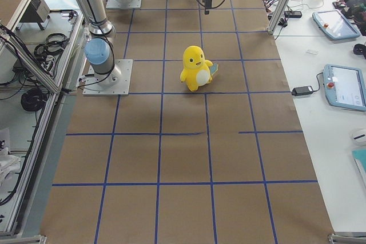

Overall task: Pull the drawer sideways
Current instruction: 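Move the left gripper down to the white bar handle of the drawer, then close the left gripper around the white bar handle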

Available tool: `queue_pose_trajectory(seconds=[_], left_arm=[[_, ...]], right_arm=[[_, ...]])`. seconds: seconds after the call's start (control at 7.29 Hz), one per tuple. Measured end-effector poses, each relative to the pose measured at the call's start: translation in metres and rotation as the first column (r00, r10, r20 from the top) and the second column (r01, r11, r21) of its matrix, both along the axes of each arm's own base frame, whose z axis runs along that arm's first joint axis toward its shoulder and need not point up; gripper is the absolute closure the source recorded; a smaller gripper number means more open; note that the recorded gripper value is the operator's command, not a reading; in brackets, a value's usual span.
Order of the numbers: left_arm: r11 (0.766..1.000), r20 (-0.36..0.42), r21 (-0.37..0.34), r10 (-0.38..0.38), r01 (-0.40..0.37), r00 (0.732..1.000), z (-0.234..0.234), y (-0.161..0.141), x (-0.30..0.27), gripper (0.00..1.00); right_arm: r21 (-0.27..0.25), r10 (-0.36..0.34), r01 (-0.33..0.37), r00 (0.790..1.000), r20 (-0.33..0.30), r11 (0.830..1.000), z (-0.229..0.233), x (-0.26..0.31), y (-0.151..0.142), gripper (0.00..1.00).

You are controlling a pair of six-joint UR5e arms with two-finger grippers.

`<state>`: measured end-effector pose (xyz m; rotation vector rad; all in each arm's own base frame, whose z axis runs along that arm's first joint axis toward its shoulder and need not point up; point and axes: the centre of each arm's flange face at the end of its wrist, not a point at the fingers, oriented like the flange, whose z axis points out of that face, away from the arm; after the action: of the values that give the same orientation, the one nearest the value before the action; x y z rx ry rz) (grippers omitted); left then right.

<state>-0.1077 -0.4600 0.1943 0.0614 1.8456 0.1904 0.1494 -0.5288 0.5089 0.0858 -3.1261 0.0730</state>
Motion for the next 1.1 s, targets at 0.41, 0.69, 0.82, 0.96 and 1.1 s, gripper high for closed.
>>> queue_pose_trajectory(seconds=[0.41,0.69,0.82,0.96,1.1], left_arm=[[0.999,0.035,0.034,-0.006,0.005,0.999,-0.012,0.003,0.005,0.00],[1.000,0.039,0.025,0.014,-0.015,0.999,-0.013,0.002,0.014,0.01],[1.000,0.043,0.017,0.020,-0.021,0.999,-0.014,0.001,0.017,0.06],[1.000,0.053,0.014,0.016,-0.016,0.998,-0.014,0.000,0.019,0.06],[1.000,0.064,0.017,0.006,-0.007,0.998,-0.015,-0.001,0.020,0.16]], right_arm=[[0.000,0.001,-0.001,1.000,0.000,1.000,0.000,0.000,0.000,0.00],[0.000,0.000,0.000,1.000,0.000,1.000,0.000,0.000,0.000,0.00],[0.000,0.000,0.000,1.000,0.000,1.000,0.000,0.000,0.000,0.00],[0.000,0.000,0.000,1.000,0.000,1.000,0.000,0.000,0.000,0.00],[0.000,0.000,0.000,1.000,0.000,1.000,0.000,0.000,0.000,0.00]])
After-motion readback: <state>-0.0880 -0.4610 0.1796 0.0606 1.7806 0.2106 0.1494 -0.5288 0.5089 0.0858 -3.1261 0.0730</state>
